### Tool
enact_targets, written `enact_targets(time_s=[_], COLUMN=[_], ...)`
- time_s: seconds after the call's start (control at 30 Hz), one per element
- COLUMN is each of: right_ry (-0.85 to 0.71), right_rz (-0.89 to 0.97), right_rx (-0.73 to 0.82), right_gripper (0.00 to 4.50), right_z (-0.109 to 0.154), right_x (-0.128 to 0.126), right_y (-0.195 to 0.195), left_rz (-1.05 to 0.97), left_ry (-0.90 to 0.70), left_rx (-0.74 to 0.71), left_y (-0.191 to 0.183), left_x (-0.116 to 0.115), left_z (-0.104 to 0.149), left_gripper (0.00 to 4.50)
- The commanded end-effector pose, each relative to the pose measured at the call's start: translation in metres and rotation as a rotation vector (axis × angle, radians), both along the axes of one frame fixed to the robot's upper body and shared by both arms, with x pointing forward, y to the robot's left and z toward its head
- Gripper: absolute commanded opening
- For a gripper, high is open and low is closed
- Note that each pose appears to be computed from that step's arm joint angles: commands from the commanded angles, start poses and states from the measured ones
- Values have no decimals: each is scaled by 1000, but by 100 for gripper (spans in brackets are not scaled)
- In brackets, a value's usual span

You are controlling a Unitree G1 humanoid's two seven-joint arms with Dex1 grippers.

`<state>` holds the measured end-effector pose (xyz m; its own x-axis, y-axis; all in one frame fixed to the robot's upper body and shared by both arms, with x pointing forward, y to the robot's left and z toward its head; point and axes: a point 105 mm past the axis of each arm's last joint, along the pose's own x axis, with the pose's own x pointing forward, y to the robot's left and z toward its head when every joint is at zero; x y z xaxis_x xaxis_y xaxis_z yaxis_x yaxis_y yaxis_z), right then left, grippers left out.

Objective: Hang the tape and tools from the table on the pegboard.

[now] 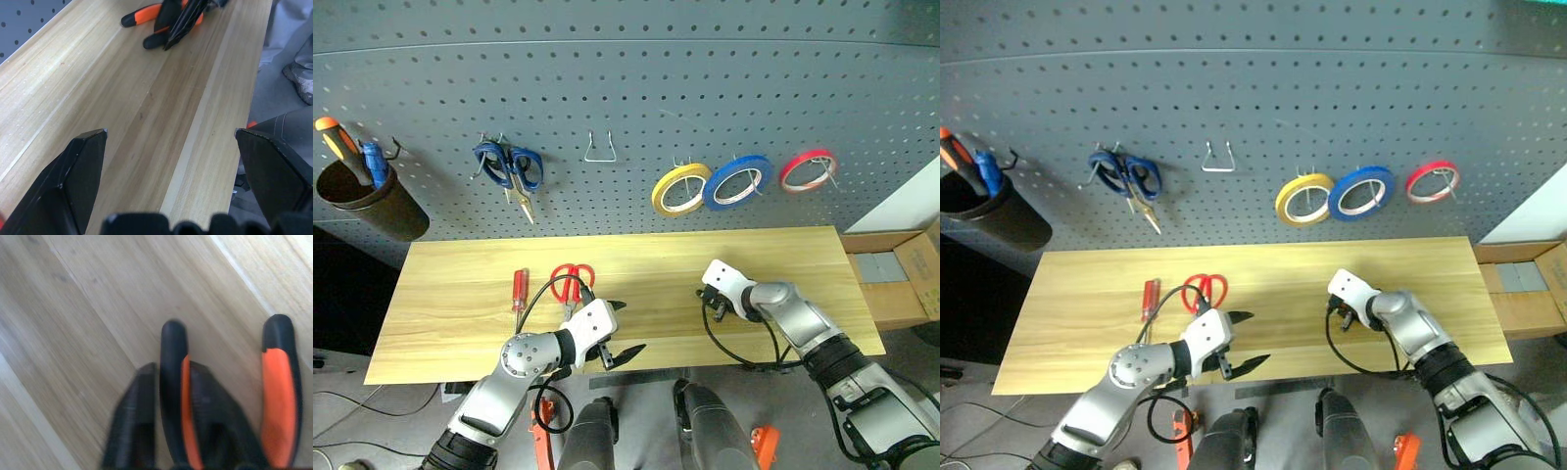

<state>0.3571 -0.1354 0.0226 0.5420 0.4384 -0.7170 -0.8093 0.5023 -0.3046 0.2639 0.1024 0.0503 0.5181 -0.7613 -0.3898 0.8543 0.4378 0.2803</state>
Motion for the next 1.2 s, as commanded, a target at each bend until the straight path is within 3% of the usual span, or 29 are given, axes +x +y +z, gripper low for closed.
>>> enact_targets(time_s=[0.03, 0.23, 0.47, 0.63, 0.73, 0.9, 1.2], right_ry=[9, -12, -26, -13, 2, 104, 97], right_rz=[34, 50, -9, -51, -69, -144, -214], right_rx=[-26, -7, -1, 5, -10, -17, -70], right_gripper=[233, 446, 446, 446, 446, 446, 446], right_z=[-4, 15, 49, 58, 53, 18, 5], right_x=[-3, -5, -17, -19, -20, -19, 0], right_y=[-5, -6, -23, -29, -33, -44, -68], left_rz=[-23, -27, -22, -22, -26, -38, -36], left_ry=[-12, -12, -12, -10, -11, -14, 3], left_rx=[-9, -16, -23, -27, -28, -30, -16], left_y=[-5, -9, -10, -10, -11, -14, -8], left_x=[-3, -3, -3, -2, -1, 0, -8], left_z=[2, 1, 0, -1, 0, 2, 1], left_gripper=[450, 450, 450, 450, 450, 450, 450])
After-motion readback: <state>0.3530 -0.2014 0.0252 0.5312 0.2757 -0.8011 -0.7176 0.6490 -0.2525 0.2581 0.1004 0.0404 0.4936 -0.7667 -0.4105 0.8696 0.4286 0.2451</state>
